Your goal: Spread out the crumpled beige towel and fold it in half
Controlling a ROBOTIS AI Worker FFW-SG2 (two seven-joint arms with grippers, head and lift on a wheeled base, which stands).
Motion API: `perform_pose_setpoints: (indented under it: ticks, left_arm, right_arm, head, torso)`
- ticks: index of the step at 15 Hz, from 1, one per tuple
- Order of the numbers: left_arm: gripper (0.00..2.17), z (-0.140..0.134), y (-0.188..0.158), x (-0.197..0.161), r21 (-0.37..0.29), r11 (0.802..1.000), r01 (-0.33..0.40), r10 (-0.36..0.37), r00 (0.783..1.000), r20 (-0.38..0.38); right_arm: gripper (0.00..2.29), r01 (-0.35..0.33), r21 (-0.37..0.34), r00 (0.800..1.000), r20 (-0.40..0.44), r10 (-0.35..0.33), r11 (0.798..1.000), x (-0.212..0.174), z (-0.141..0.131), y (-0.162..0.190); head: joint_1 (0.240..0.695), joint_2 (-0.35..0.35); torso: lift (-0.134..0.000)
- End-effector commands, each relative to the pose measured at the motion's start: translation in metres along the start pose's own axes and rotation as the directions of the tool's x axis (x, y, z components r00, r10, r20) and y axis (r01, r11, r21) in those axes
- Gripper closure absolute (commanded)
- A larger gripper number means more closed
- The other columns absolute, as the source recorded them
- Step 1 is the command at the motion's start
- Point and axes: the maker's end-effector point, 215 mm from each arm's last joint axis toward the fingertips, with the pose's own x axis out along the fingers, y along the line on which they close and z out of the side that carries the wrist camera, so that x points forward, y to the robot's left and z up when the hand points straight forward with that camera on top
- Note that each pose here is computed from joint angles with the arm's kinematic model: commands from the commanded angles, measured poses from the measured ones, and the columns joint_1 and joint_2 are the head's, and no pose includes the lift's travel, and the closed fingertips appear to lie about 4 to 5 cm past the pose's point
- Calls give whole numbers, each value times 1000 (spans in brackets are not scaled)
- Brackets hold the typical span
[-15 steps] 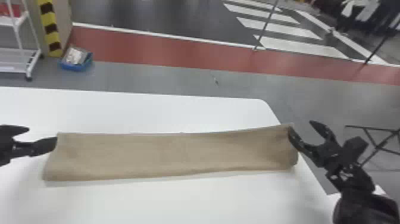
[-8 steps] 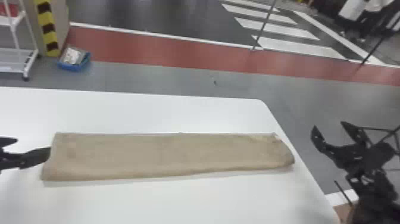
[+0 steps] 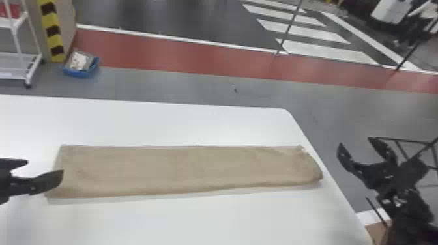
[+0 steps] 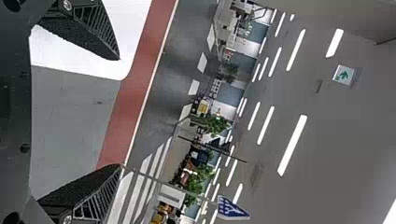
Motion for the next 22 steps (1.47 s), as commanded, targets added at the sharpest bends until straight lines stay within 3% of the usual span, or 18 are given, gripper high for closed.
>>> perform_pose_setpoints:
  ticks: [1, 4, 7, 8, 17, 22]
  left_arm:
    - [87, -7, -7, 2, -22, 1000, 15, -15, 1000, -13]
    - [282, -11, -22, 10, -21, 999, 31, -32, 999, -39]
    - [684, -18, -33, 16, -10, 999, 42, -43, 996, -74]
    - [728, -22, -32, 16, -18, 999, 40, -41, 995, -95]
    - [728, -33, -5, 17, 51, 997, -64, 70, 988, -139]
    - [724, -32, 22, 5, 37, 993, -109, 113, 985, -131]
  right_arm:
    - [70, -1, 4, 1000, -6, 1, 1000, -6, -5, 0]
    - [70, -2, 3, 1000, -7, 2, 1000, -9, -5, -2]
    - [70, 0, -2, 1000, -2, 0, 1000, -11, -3, -5]
    - [70, 2, -2, 1000, -1, -2, 1000, -11, -2, -6]
    - [73, 5, 1, 1000, 11, -5, 1000, -13, 1, -7]
    - [73, 3, 4, 1000, 12, -3, 1000, -11, 1, -6]
  head:
    - [695, -350]
    - [695, -350]
    - [695, -350]
    - [695, -350]
    - [695, -350]
    - [695, -350]
  torso:
    - [-124]
    - [-124]
    - [-124]
    - [-124]
    - [-124]
    - [-124]
